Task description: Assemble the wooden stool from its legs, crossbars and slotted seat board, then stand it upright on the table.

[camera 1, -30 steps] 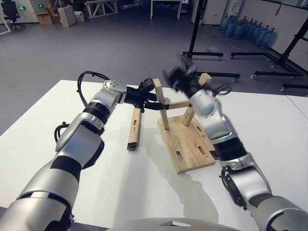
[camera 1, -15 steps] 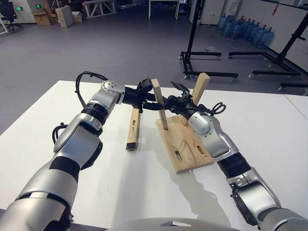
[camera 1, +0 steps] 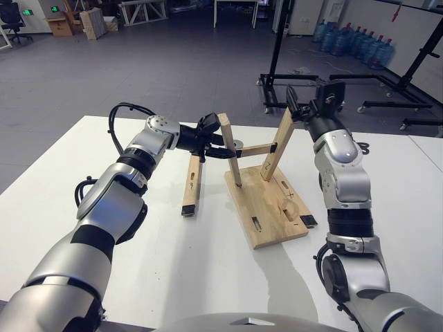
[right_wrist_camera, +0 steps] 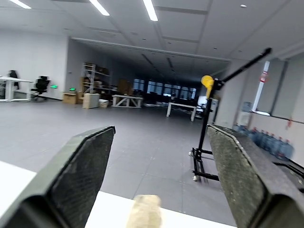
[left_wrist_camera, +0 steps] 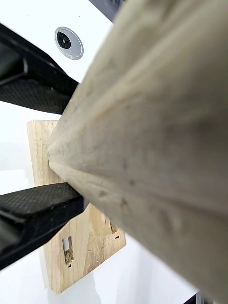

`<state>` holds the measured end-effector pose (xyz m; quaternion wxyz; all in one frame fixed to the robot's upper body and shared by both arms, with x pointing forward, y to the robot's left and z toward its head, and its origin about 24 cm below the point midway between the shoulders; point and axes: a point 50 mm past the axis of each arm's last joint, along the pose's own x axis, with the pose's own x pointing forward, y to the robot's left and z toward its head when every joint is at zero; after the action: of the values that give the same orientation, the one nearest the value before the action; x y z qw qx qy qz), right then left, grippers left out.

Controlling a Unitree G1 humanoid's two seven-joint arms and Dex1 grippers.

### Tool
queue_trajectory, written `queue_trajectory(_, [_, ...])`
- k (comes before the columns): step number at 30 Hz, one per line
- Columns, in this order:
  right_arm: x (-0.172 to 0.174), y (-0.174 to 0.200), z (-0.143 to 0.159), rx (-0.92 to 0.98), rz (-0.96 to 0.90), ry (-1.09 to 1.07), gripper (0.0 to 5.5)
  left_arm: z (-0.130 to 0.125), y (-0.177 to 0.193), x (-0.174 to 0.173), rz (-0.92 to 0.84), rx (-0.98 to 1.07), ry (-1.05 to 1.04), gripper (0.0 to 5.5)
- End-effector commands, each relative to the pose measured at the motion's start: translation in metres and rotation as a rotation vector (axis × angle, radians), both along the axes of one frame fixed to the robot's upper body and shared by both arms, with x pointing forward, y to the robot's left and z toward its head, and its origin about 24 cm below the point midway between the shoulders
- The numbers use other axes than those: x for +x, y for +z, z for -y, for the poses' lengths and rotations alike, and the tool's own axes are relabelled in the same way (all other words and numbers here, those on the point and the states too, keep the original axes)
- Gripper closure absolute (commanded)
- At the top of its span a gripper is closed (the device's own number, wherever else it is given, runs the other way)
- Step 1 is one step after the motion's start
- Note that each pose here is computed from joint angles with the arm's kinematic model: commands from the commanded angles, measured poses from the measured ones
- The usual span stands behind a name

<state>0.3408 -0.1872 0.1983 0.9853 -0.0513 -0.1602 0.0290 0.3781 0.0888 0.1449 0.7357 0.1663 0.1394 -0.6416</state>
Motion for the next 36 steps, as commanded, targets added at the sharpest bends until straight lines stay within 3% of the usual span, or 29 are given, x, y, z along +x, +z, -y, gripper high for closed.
queue_trajectory(1, [0.014,-0.033,-0.005,0.251,-0.25,0.008,1.93,-0.07,-0.22,-0.142,-0.652,0.905,-0.235,3.49])
queue_trajectory(5, [0.013,-0.062,-0.032,0.312,-0.426,0.189,1.93,-0.071,-0.219,-0.142,-0.641,0.88,-0.244,3.49])
queue_trajectory(14, [-0.016,-0.059,-0.079,-0.089,-0.401,0.417,1.93,-0.063,-0.214,-0.139,-0.553,0.8,-0.356,3.49])
queue_trajectory(18, [-0.03,-0.058,-0.097,-0.243,-0.374,0.475,1.93,0.001,-0.161,-0.094,-0.504,0.658,-0.391,3.49])
queue_trajectory(23, [-0.033,-0.064,-0.089,-0.268,-0.411,0.426,1.93,0.032,-0.122,-0.074,-0.475,0.351,-0.353,3.49])
queue_trajectory(26, [-0.035,-0.066,-0.083,-0.262,-0.426,0.396,1.93,0.031,-0.096,-0.063,-0.461,0.253,-0.355,2.72])
queue_trajectory(36, [-0.031,-0.048,-0.053,-0.22,-0.356,0.22,1.93,-0.012,-0.068,-0.059,-0.357,0.191,-0.247,1.28])
